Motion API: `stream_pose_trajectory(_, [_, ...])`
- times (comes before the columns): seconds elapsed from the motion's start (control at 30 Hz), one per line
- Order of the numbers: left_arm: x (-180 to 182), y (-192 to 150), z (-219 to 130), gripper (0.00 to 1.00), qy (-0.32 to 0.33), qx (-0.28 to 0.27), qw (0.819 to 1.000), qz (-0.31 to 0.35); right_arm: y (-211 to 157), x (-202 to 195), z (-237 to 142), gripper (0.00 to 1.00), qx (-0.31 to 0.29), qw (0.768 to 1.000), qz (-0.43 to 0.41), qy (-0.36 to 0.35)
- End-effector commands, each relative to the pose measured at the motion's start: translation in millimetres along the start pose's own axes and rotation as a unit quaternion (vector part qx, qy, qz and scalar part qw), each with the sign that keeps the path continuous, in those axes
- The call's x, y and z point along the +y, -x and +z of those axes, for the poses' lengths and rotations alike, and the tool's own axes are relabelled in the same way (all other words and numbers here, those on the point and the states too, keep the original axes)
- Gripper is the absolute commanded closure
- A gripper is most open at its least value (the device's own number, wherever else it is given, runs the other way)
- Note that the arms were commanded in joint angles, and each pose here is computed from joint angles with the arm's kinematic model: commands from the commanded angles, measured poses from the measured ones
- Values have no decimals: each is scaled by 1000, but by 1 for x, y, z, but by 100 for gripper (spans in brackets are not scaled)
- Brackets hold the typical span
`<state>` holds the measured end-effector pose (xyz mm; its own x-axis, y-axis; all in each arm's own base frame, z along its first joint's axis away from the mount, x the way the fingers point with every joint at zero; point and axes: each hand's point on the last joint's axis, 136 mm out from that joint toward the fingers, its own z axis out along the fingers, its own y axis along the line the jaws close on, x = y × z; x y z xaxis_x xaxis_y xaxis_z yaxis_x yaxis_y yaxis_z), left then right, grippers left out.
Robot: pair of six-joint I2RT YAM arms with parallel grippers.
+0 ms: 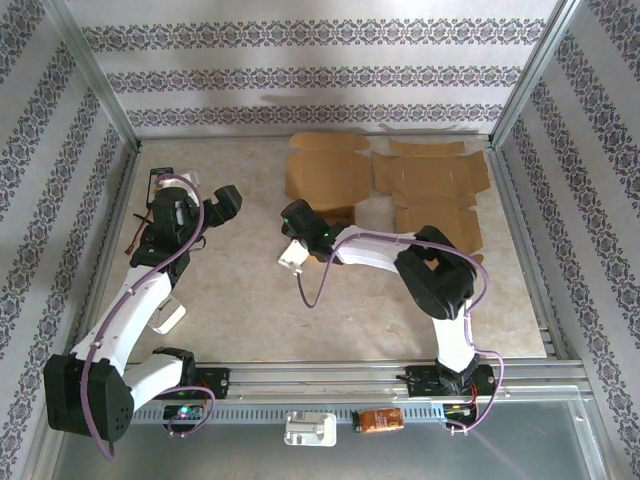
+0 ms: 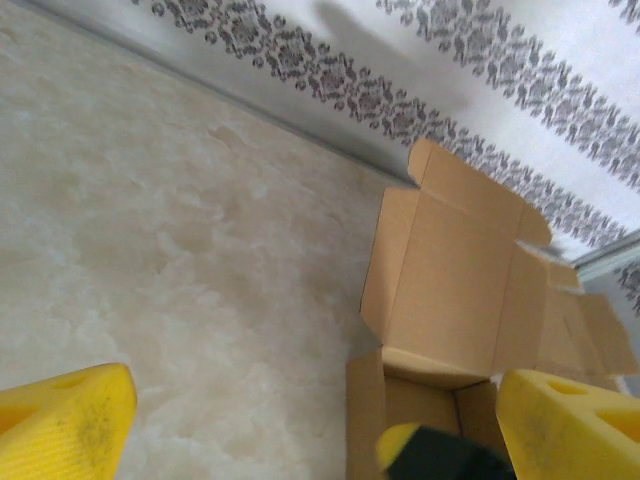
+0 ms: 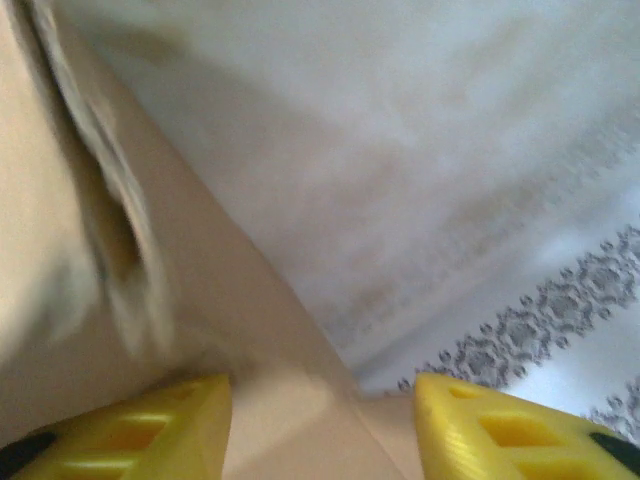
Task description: Fold the paper box
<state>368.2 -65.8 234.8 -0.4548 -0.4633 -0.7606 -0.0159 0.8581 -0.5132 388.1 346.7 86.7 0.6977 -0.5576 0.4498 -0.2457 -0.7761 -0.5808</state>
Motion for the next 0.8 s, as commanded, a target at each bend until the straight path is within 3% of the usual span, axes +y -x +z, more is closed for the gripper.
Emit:
stream_pose_trajectory(0.0, [-9, -18, 11, 8, 8, 41, 997, 60, -29, -25, -34, 47, 27, 989, 140, -38])
stream_pose_trajectory(0.03, [-12, -22, 15, 8, 8, 50, 997, 60, -34, -28, -41, 47, 32, 982, 181, -41])
stream_pose_trajectory(0.1, [-19, -33, 26, 9, 8, 76, 996, 51, -52, -35, -59, 45, 41, 946, 316, -54])
stream_pose_trajectory(0.13, [-23, -38, 31, 11, 10, 94, 995, 42, -62, -36, -69, 44, 41, 914, 400, -56])
stream_pose_trajectory(0.17, [-27, -46, 39, 12, 7, 124, 992, 33, -73, -34, -83, 41, 27, 866, 497, -48])
stream_pose_trajectory(0.23, [-39, -62, 57, 13, -18, 187, 982, 26, -93, -23, -104, 33, -28, 716, 697, -10])
stream_pose_trajectory(0.27, [-43, -68, 66, 13, -26, 212, 977, 26, -101, -17, -111, 29, -70, 625, 777, 21])
stream_pose_trajectory(0.3, [-43, -74, 77, 14, -27, 232, 972, 29, -110, -11, -115, 24, -106, 534, 837, 48])
stream_pose_trajectory(0.37, [-46, -76, 94, 14, -34, 255, 965, 45, -134, 3, -112, 21, -143, 382, 909, 87])
stream_pose_trajectory(0.4, [-47, -75, 104, 14, -35, 262, 963, 54, -144, 11, -106, 21, -149, 324, 928, 105])
stream_pose_trajectory(0.47, [-53, -67, 122, 15, -47, 269, 959, 72, -155, 24, -93, 22, -148, 278, 940, 133])
stream_pose_trajectory(0.6, [-58, -51, 164, 16, -79, 274, 955, 81, -184, 41, -55, 21, -141, 232, 951, 149])
stream_pose_trajectory(0.67, [-60, -48, 183, 16, -100, 281, 952, 76, -192, 46, -38, 22, -138, 222, 952, 160])
stream_pose_trajectory(0.77, [-58, -50, 206, 16, -114, 289, 948, 75, -195, 48, -18, 22, -134, 229, 949, 169])
